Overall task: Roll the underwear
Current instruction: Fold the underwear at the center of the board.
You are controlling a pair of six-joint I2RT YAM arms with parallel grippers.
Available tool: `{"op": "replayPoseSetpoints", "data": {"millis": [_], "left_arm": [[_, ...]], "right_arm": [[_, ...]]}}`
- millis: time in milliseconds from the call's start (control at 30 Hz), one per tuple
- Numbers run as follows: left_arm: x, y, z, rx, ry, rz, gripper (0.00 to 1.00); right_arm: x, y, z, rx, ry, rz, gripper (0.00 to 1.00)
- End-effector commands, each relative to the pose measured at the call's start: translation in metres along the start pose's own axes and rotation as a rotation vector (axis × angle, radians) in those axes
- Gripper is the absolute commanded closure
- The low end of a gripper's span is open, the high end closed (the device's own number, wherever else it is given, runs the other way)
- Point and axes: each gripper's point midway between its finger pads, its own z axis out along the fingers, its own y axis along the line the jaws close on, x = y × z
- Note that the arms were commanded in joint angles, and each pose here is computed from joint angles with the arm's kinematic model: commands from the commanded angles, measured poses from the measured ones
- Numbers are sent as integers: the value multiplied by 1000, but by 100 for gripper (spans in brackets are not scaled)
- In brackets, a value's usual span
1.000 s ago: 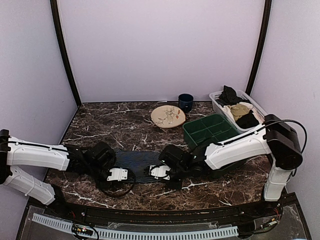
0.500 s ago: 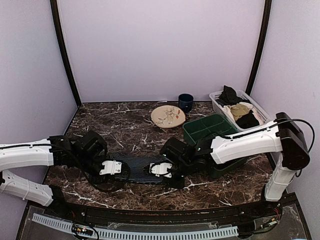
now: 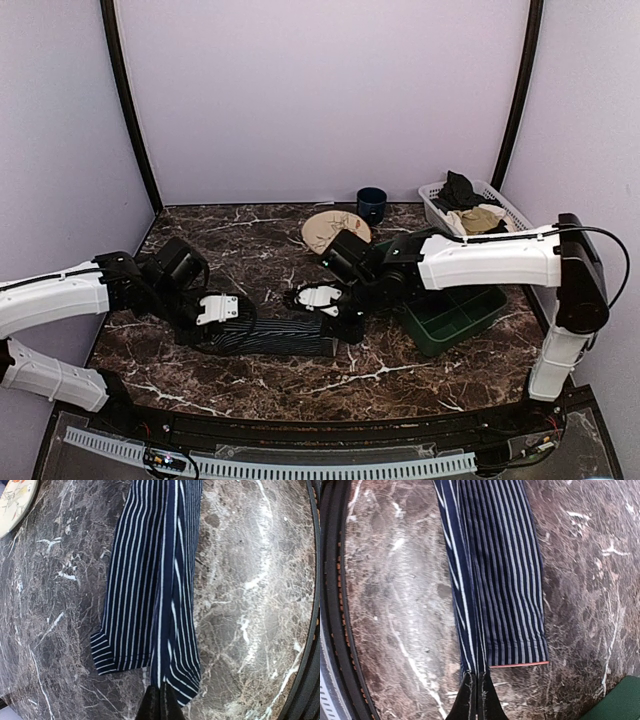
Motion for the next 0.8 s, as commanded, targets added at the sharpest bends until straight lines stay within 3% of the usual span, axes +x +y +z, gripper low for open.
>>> {"op": "replayPoseSetpoints", "data": {"millis": [0, 767], "left_arm": [[-7, 24, 4, -30, -20, 23, 100], [13, 75, 72, -20, 82, -28, 100]], "right_arm": [[9, -18, 6, -10, 53, 31, 100], [12, -89, 48, 4, 91, 180, 100]]}}
